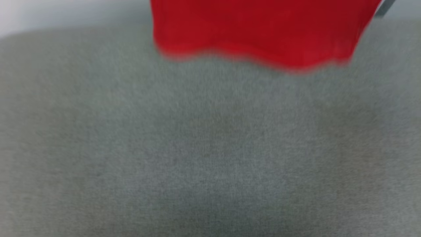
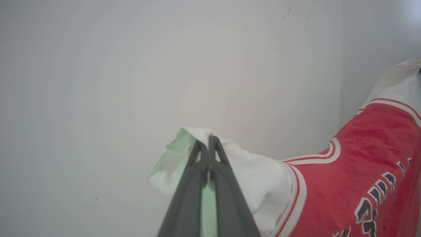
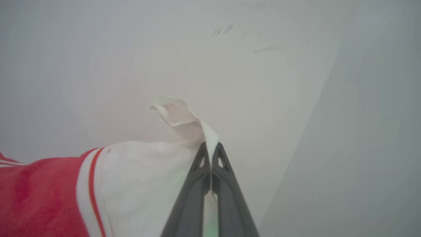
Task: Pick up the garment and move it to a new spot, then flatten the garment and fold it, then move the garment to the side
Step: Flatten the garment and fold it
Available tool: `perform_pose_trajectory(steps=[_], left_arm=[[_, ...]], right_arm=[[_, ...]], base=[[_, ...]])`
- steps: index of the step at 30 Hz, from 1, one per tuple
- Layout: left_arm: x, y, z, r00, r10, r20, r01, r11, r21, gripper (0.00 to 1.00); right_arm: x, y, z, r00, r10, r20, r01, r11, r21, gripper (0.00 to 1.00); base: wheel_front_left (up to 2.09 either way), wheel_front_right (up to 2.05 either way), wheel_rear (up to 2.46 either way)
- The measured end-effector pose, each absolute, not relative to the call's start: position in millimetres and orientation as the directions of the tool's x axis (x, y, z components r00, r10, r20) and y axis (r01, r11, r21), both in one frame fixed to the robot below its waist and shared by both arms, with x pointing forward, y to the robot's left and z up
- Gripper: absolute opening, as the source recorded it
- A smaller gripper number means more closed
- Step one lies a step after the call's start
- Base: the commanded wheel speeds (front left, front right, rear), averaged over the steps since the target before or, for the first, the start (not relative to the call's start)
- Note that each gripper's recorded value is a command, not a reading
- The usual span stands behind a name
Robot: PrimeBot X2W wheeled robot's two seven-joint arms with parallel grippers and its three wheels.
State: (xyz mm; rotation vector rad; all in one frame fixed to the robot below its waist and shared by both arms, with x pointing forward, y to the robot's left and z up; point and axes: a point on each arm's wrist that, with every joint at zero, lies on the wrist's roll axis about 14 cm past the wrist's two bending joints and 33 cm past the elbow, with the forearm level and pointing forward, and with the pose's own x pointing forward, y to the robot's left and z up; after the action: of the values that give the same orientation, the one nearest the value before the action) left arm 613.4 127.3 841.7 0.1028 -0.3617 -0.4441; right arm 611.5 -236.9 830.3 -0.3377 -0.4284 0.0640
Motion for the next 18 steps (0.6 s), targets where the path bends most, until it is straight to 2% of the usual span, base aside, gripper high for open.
perform_pose_trajectory(steps=[4, 7, 11, 13, 16, 18], left_arm=[[635.1, 115.7, 851.2, 0.765, -0.452, 0.459, 0.421, 0.890, 0.175, 0.00], [654.1, 107.8, 830.1, 0.735, -0.480, 0.478, 0.449, 0.874, 0.187, 0.00], [692.9, 115.5, 751.0, 0.790, -0.471, 0.392, 0.466, 0.877, 0.116, 0.00], [709.1, 124.6, 700.4, 0.830, -0.452, 0.326, 0.461, 0.886, 0.056, 0.00], [722.8, 134.5, 633.4, 0.871, -0.431, 0.237, 0.447, 0.895, -0.015, 0.00], [722.8, 135.3, 589.5, 0.885, -0.436, 0.165, 0.447, 0.894, -0.037, 0.00]], right_arm=[[642.0, -245.4, 817.0, 0.881, 0.135, 0.453, 0.071, 0.909, -0.410, 0.00], [668.4, -249.8, 795.9, 0.887, 0.132, 0.443, 0.094, 0.886, -0.453, 0.00], [705.7, -246.8, 726.4, 0.919, 0.132, 0.371, 0.057, 0.888, -0.456, 0.00], [721.3, -234.4, 673.4, 0.940, 0.153, 0.304, 0.001, 0.892, -0.452, 0.00], [733.8, -217.2, 587.2, 0.968, 0.175, 0.180, -0.086, 0.905, -0.417, 0.00], [736.7, -210.0, 550.8, 0.973, 0.188, 0.130, -0.122, 0.907, -0.402, 0.00]], base=[[0.00, 0.00, 0.00], [0.00, 0.00, 0.00], [0.00, 0.00, 0.00], [0.00, 0.00, 0.00], [0.00, 0.00, 0.00], [0.00, 0.00, 0.00]])
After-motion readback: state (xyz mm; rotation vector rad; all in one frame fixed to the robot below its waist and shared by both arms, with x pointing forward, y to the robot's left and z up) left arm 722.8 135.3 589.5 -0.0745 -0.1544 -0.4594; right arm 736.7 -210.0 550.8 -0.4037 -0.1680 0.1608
